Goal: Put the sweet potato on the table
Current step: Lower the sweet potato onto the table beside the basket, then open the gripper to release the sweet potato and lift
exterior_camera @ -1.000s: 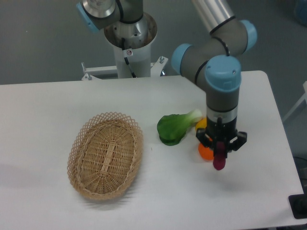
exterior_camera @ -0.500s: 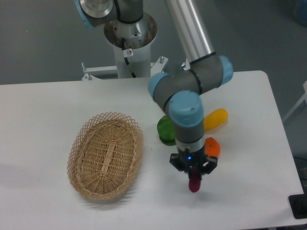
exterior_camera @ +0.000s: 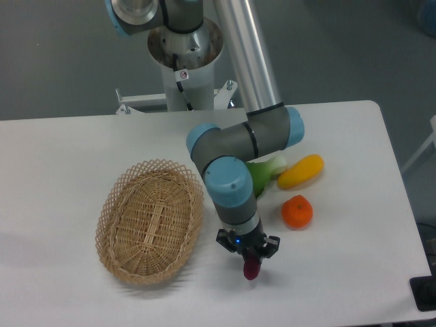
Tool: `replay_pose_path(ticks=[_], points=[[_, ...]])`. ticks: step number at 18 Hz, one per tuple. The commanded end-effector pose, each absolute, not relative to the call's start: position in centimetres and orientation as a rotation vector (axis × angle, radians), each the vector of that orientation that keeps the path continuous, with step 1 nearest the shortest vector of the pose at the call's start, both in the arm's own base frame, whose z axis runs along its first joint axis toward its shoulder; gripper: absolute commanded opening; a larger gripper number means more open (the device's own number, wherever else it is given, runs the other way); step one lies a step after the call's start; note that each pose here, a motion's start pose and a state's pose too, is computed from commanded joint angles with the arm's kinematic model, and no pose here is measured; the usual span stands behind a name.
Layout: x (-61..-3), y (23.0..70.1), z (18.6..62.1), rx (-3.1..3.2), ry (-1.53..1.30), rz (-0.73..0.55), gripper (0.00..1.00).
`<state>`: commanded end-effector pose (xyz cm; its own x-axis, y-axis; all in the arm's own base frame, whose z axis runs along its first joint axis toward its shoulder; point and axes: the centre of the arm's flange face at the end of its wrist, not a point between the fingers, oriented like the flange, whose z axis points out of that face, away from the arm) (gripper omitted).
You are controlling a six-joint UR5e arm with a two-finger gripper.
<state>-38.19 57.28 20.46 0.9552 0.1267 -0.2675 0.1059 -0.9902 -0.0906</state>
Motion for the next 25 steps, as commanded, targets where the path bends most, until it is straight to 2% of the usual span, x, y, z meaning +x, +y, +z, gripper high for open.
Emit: replay_pose_path(ticks=[12, 15, 18, 25], points=[[-37.1, 57.9, 19.7, -3.061, -0.102, 0.456, 0.39], [-37.2, 58.1, 19.9, -3.055, -0.108, 0.462, 0.59], [-37.8, 58.7, 21.4, -3.026, -0.118, 0.488, 1.00], [-39.5, 59.9, 27.9, -2.914, -0.148, 0.588, 1.00]])
